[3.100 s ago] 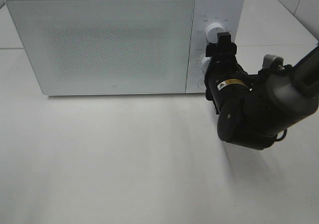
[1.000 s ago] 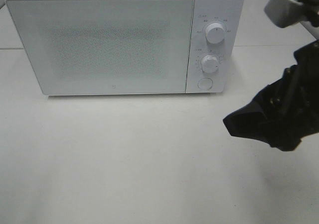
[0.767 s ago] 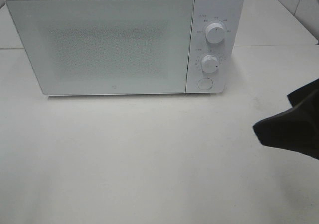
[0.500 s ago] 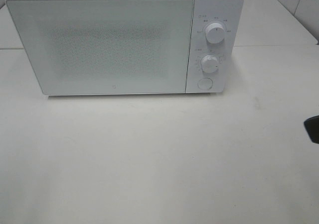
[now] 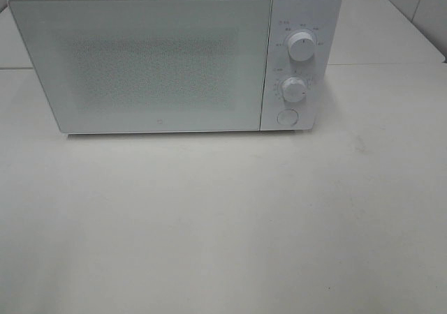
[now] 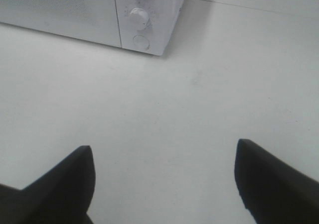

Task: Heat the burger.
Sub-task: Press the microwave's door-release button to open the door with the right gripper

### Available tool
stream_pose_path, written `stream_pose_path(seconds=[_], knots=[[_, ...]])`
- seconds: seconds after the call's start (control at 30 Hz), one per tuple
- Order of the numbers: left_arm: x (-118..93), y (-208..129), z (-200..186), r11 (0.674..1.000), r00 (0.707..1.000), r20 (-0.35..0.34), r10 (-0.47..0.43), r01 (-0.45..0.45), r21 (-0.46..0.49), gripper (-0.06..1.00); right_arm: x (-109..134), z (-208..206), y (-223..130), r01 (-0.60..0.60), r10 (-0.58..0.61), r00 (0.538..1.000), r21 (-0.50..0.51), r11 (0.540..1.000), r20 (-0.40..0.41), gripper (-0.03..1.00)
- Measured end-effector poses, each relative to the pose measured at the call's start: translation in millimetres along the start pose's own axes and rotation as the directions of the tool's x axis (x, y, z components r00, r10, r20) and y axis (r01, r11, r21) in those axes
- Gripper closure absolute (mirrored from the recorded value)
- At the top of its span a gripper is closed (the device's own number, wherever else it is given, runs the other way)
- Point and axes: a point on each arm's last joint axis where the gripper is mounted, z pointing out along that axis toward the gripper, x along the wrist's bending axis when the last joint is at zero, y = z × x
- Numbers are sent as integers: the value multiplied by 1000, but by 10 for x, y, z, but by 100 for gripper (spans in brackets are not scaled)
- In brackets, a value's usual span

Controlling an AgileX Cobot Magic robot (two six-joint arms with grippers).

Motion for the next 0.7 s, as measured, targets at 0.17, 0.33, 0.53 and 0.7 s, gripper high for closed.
stream_pose_path(seconds=[0.17,0.33,0.53,0.7], knots=[[0,0,0,1000,1000,0,0,0,0,-4,-17,-31,-249,-30,32,998,-42,999,60,22],[0,0,0,1000,1000,0,0,0,0,-4,-25,-2,-537,-49,58,991,-73,996,120,22],[0,0,0,1000,1000,0,0,0,0,-4,-32,-7,-671,-57,76,983,-117,991,167,22],[0,0,0,1000,1000,0,0,0,0,-4,-34,-8,-672,-58,78,982,-119,991,173,22]])
